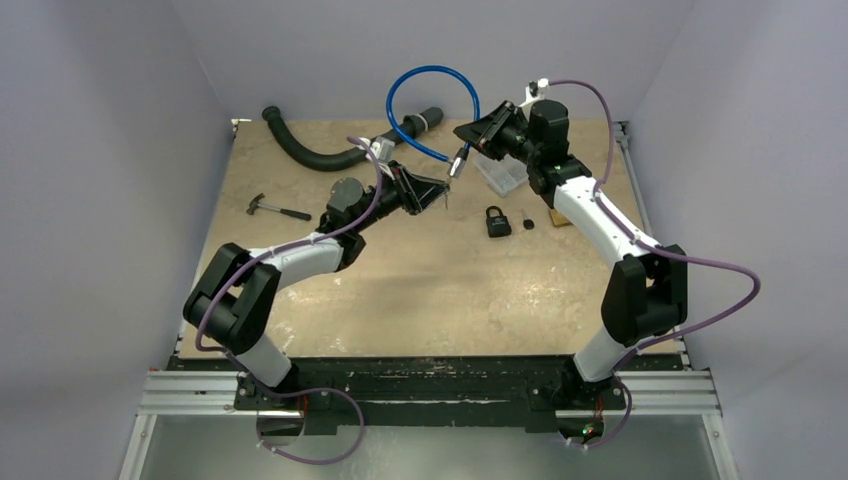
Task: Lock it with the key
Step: Lock the lock.
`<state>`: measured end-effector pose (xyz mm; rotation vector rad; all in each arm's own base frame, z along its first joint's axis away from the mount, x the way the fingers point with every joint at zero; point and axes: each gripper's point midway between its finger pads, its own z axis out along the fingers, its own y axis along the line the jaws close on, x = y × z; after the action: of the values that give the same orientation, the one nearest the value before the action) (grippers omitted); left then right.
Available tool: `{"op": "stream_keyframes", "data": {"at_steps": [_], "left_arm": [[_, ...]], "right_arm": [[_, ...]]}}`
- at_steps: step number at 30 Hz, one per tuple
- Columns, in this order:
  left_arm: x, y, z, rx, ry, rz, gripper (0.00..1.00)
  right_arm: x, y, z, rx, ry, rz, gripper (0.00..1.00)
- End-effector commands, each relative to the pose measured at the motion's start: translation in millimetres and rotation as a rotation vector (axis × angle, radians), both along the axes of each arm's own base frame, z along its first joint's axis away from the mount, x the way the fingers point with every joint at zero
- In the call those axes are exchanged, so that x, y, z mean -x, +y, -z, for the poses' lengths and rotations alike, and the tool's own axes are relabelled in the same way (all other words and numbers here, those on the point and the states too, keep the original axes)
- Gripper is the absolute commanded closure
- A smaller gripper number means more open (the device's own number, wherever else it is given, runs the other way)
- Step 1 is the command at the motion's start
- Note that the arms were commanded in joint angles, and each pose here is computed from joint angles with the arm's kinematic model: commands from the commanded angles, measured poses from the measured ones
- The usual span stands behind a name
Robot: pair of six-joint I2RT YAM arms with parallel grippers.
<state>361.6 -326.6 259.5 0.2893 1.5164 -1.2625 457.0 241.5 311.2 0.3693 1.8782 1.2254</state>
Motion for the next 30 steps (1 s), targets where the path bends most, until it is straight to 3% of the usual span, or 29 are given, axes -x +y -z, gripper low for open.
{"op": "stream_keyframes", "data": {"at_steps": [1, 7, 16, 20, 24, 26, 28, 30], "left_arm": [[2.7, -4.4, -26.4, 0.147, 0.034, 0.055, 0.86], [10.1, -7.1, -38.8, 0.23, 0.075, 0.123, 0.99], [6.9, -1.7, -23.3, 0.243, 0.194, 0.115, 0.98], [0.2, 5.8, -9.0, 0.249, 0.271, 0.073, 0.85], [3.8, 10.2, -12.1, 0.237, 0.241, 0.089, 0.76], [10.3, 11.8, -19.8, 0.224, 0.189, 0.124, 0.62], [15.4, 16.9, -26.1, 0.213, 0.148, 0.142, 0.36], [18.9, 22.4, -28.7, 0.2, 0.123, 0.141, 0.32]], "right_arm": [[10.1, 8.4, -41.6, -0.075, -0.11, -0.045, 1.0], [14.9, 9.0, -43.7, -0.087, -0.121, -0.061, 1.0], [21.0, 11.1, -50.4, -0.115, -0.142, -0.088, 1.0], [23.4, 11.5, -53.3, -0.118, -0.166, -0.098, 1.0], [26.1, 10.6, -58.4, -0.11, -0.197, -0.103, 1.0], [26.1, 8.1, -57.6, -0.106, -0.195, -0.095, 1.0], [25.6, 4.5, -57.6, -0.106, -0.194, -0.081, 1.0], [26.5, 2.3, -58.4, -0.107, -0.196, -0.074, 1.0]]}}
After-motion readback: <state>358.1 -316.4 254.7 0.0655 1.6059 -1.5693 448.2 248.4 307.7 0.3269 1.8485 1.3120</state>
